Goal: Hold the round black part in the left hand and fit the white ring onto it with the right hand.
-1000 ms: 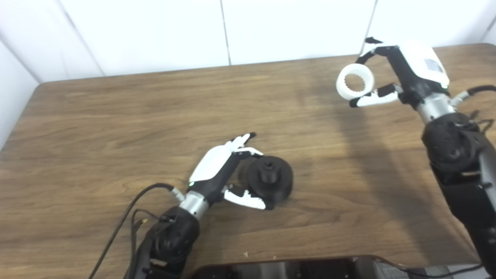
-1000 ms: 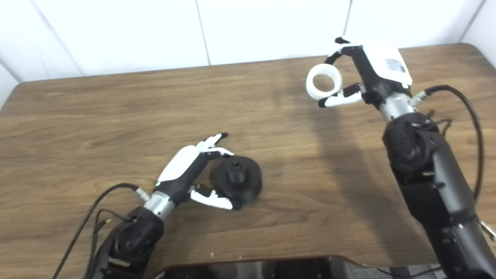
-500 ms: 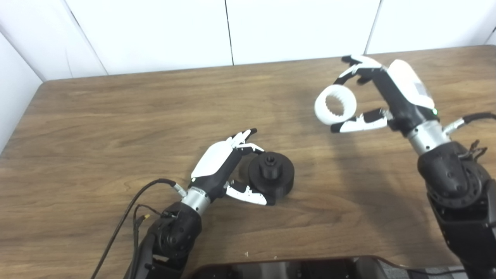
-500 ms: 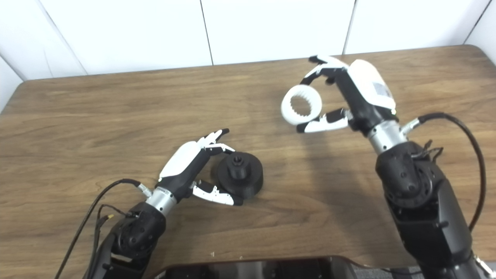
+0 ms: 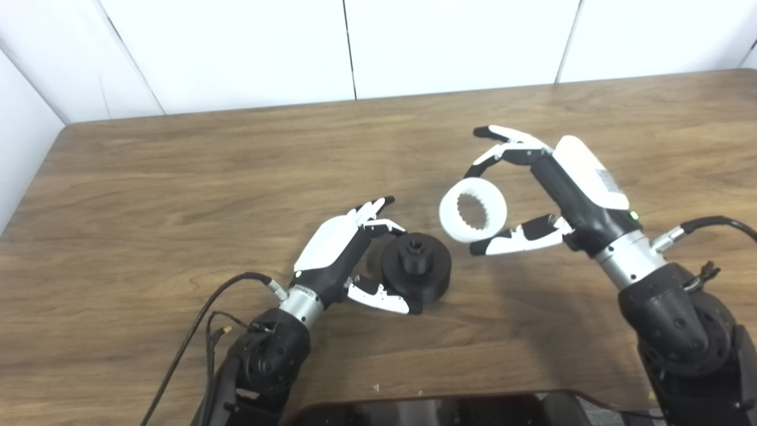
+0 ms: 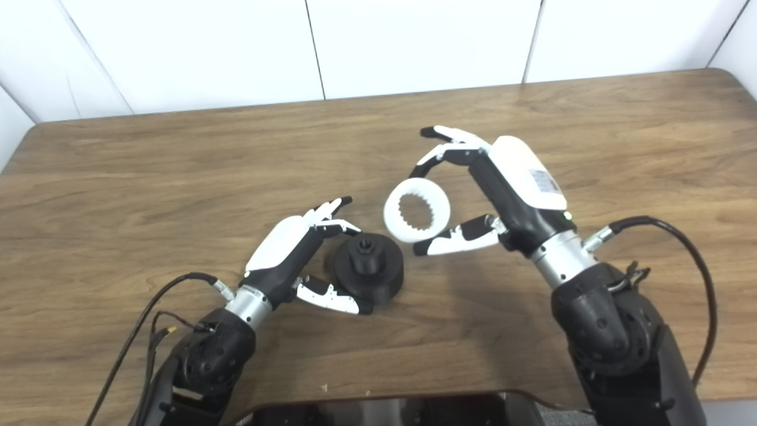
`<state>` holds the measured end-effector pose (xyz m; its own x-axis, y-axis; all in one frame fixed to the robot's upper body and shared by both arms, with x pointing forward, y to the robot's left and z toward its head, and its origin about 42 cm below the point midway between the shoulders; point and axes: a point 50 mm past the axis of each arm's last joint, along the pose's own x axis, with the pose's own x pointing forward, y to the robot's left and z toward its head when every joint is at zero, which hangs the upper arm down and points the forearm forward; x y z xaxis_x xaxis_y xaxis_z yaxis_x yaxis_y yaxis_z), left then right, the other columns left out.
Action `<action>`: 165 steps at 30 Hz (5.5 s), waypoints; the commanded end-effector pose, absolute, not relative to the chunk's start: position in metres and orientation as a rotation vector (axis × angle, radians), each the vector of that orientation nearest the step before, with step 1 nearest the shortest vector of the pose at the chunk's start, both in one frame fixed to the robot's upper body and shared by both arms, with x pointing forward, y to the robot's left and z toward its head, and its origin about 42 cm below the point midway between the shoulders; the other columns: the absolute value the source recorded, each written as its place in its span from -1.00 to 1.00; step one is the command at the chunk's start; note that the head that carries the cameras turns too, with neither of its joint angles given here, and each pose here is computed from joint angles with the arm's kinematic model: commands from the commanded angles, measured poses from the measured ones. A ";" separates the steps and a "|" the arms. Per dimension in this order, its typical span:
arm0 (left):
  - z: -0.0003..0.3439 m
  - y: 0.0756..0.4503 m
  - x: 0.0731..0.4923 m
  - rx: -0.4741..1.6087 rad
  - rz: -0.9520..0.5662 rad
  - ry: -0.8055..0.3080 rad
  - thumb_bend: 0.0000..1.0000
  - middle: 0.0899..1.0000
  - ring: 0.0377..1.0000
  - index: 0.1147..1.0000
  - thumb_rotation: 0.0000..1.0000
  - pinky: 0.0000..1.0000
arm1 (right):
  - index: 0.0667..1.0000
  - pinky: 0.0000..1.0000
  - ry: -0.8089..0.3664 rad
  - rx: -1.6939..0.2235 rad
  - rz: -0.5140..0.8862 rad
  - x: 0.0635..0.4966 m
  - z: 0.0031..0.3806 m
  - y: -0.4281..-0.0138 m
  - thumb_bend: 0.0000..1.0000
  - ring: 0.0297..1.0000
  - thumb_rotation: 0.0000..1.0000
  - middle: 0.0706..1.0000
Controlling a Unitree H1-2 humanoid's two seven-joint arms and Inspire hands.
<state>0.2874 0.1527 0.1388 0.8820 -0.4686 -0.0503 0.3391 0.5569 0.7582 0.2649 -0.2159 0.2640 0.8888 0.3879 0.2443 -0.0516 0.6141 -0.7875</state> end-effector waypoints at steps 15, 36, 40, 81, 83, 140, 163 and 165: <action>0.145 0.148 0.299 0.925 -0.461 -0.204 1.00 1.00 1.00 0.16 -0.34 1.00 | -0.09 0.85 -0.521 -0.875 0.299 0.259 0.280 -0.202 0.04 0.79 -0.70 0.74; 0.150 0.143 0.300 0.927 -0.457 -0.219 1.00 1.00 1.00 0.16 -0.29 1.00 | -0.09 0.83 -0.448 -0.919 0.457 0.275 0.248 -0.165 0.04 0.78 -0.68 0.76; 0.151 0.143 0.299 0.925 -0.456 -0.220 1.00 1.00 1.00 0.16 -0.30 1.00 | -0.09 0.81 -0.441 -0.923 0.473 0.279 0.241 -0.158 0.04 0.78 -0.68 0.76; 0.156 0.155 0.298 0.908 -0.451 -0.225 1.00 1.00 1.00 0.15 -0.28 1.00 | -0.09 0.79 -0.407 -0.972 0.418 0.285 0.232 -0.178 0.04 0.76 -0.68 0.75; 0.158 0.154 0.299 0.906 -0.449 -0.227 1.00 1.00 1.00 0.15 -0.30 1.00 | -0.09 0.79 -0.405 -0.978 0.425 0.284 0.229 -0.178 0.04 0.76 -0.68 0.75; 0.163 0.155 0.297 0.901 -0.446 -0.233 1.00 1.00 1.00 0.13 -0.31 1.00 | -0.09 0.81 -0.390 -1.013 0.440 0.297 0.227 -0.168 0.04 0.77 -0.69 0.76; 0.164 0.149 0.298 0.891 -0.451 -0.241 1.00 1.00 1.00 0.14 -0.30 1.00 | -0.08 0.81 -0.320 -1.064 0.494 0.303 0.204 -0.160 0.04 0.77 -0.68 0.77; 0.164 0.149 0.298 0.892 -0.449 -0.243 1.00 1.00 1.00 0.14 -0.31 1.00 | -0.08 0.81 -0.310 -1.081 0.508 0.304 0.203 -0.160 0.04 0.78 -0.67 0.79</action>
